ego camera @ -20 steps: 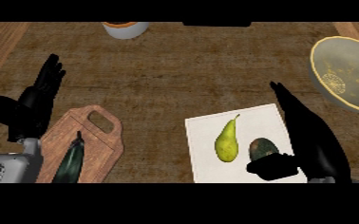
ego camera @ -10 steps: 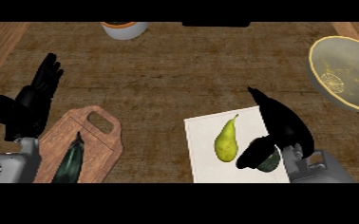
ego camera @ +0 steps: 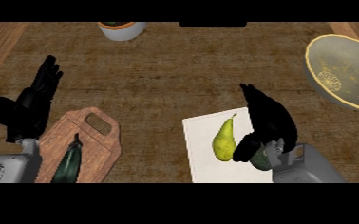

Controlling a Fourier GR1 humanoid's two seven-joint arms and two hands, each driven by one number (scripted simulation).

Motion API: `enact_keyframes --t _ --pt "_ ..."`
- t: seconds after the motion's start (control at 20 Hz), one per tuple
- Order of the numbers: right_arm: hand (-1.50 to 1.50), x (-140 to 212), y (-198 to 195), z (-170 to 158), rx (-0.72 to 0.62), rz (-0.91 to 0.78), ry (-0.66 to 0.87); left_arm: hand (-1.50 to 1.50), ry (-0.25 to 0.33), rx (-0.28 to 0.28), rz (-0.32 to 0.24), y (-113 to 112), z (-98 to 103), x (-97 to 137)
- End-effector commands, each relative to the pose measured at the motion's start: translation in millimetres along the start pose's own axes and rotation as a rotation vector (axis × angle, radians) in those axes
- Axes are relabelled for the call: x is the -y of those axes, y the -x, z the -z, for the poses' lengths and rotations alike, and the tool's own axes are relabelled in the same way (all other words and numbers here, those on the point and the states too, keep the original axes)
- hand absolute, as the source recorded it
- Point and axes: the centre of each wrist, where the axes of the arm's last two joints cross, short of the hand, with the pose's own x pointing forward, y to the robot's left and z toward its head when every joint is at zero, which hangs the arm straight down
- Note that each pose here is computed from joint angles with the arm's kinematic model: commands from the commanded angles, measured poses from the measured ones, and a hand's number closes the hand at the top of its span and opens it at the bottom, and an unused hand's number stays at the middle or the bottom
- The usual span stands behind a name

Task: Pick the pear from the placemat and place it in the bowl

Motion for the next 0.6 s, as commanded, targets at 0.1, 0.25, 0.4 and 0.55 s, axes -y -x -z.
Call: enact_keyframes --t 0.1,0.25,0.4,0.55 --pt "-1.5 -20.3 -15.7 -16.1 -0.132 -0.037 -0.044 0.0 0.002 -0.015 0.001 3.8 3.3 6.5" --pt "-1.5 -50.6 3.7 16.0 -0.156 -0.05 -0.092 0.0 -0.01 -0.007 -0.009 -12.7 -1.9 5.7" --pt "-1.5 -43.3 -6.6 10.6 -0.17 -0.046 -0.093 0.0 -0.007 -0.005 -0.006 -4.2 6.3 -23.6" --pt "-1.5 -44.1 -11.9 5.4 -0.174 -0.031 -0.095 0.0 -0.004 -0.011 -0.005 9.0 1.8 1.9"
